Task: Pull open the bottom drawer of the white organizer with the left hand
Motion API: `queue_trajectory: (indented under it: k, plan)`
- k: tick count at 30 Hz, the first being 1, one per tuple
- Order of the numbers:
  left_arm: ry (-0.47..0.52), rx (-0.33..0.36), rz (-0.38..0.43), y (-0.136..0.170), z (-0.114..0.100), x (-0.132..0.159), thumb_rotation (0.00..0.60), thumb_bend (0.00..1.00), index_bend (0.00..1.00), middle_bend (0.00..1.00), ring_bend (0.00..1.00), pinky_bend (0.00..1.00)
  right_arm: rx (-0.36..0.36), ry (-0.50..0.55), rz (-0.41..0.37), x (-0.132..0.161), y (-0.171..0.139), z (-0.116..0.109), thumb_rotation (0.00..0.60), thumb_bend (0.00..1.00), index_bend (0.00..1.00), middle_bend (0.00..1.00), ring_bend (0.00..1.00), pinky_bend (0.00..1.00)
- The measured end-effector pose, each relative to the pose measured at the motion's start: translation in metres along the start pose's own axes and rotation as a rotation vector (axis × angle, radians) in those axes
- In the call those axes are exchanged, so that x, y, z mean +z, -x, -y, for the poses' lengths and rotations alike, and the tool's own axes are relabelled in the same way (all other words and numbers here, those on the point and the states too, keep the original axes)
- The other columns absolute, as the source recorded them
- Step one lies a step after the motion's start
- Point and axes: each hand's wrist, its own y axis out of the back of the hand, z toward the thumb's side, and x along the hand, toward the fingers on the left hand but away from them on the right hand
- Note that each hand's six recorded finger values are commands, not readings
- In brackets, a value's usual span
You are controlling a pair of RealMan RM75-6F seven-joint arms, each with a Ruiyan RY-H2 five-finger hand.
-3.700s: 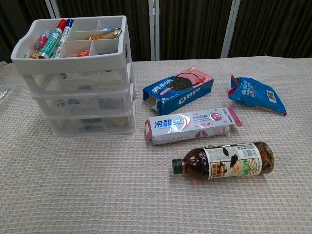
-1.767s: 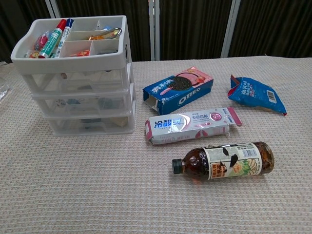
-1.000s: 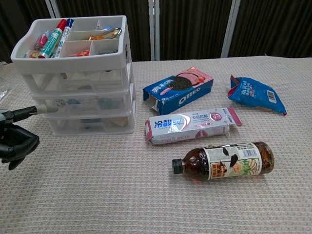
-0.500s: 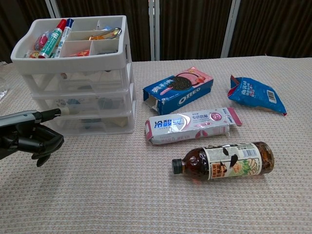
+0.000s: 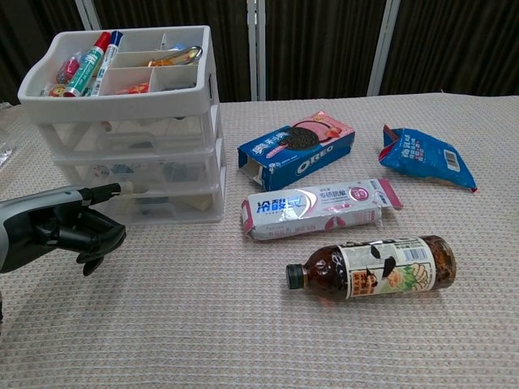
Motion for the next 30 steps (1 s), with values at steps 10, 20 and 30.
queue_trajectory:
  k: [10,20,30]
  plan:
    - [-0.006,0.002,-0.004,-0.009,0.002,0.002,0.600,0.65,0.00,0.76,0.78,0.67,-0.001,0.003,-0.004,0.001,-0.001,0.000,0.600,0.04,0.00,0.00,0.00,0.00]
    - [0.014,-0.006,0.028,-0.018,0.006,0.010,0.600,0.65,0.00,0.76,0.78,0.67,0.004,0.002,-0.005,0.002,-0.001,0.002,0.600,0.04,0.00,0.00,0.00,0.00]
    - [0.035,-0.015,0.039,-0.023,0.008,0.011,0.600,0.66,0.00,0.76,0.79,0.67,0.009,-0.002,-0.005,0.003,-0.001,0.003,0.600,0.04,0.00,0.00,0.00,0.00]
